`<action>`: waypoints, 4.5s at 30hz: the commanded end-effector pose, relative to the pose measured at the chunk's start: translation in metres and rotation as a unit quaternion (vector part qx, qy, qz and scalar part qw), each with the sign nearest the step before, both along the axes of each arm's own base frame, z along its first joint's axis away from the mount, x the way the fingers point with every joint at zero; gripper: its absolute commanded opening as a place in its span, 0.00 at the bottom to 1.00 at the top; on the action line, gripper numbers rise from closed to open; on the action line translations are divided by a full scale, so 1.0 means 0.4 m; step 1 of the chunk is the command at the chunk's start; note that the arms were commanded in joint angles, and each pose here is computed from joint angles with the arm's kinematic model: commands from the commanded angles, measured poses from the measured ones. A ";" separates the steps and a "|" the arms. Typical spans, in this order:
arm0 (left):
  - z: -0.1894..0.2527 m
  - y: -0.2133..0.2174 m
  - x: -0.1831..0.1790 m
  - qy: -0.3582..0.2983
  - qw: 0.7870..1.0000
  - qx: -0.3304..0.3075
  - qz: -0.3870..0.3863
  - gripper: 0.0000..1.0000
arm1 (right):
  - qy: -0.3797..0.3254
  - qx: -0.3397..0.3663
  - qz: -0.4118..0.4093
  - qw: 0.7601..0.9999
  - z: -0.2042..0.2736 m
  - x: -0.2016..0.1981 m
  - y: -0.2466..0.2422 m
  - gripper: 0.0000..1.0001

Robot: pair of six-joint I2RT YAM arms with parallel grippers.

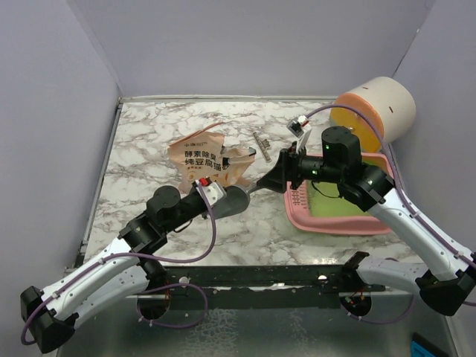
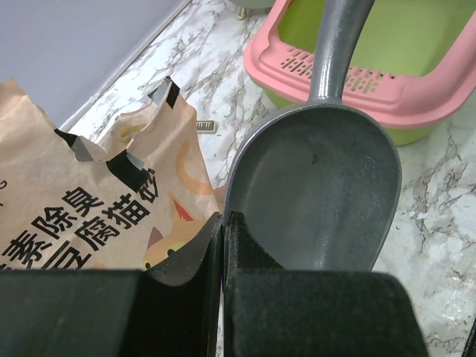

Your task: Fill the litter box with clean litter

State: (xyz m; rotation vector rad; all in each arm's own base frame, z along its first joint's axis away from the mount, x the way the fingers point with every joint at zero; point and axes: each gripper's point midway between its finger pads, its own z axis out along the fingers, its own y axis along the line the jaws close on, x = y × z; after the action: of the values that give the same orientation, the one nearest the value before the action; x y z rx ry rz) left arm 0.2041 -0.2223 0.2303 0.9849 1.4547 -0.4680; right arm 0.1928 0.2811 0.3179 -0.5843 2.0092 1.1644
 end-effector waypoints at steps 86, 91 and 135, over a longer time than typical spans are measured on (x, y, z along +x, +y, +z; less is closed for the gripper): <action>0.037 -0.070 -0.061 0.048 0.993 -0.042 -0.096 0.00 | 0.007 -0.013 0.152 0.988 -0.161 -0.058 0.059 0.06; 0.039 -0.062 -0.051 0.048 0.995 -0.038 -0.080 0.36 | 0.001 -0.022 0.118 0.993 -0.160 -0.037 0.048 0.01; 0.254 0.192 0.334 0.002 0.979 0.202 0.021 0.99 | -0.166 -0.135 -0.182 0.960 0.112 0.271 -0.080 0.01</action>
State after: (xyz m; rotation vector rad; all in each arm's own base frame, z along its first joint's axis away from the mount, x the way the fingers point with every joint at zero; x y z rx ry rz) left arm 0.3598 -0.1183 0.3753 1.0341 1.5910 0.1792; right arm 0.3004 0.2413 0.3329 -0.4430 1.9611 0.4945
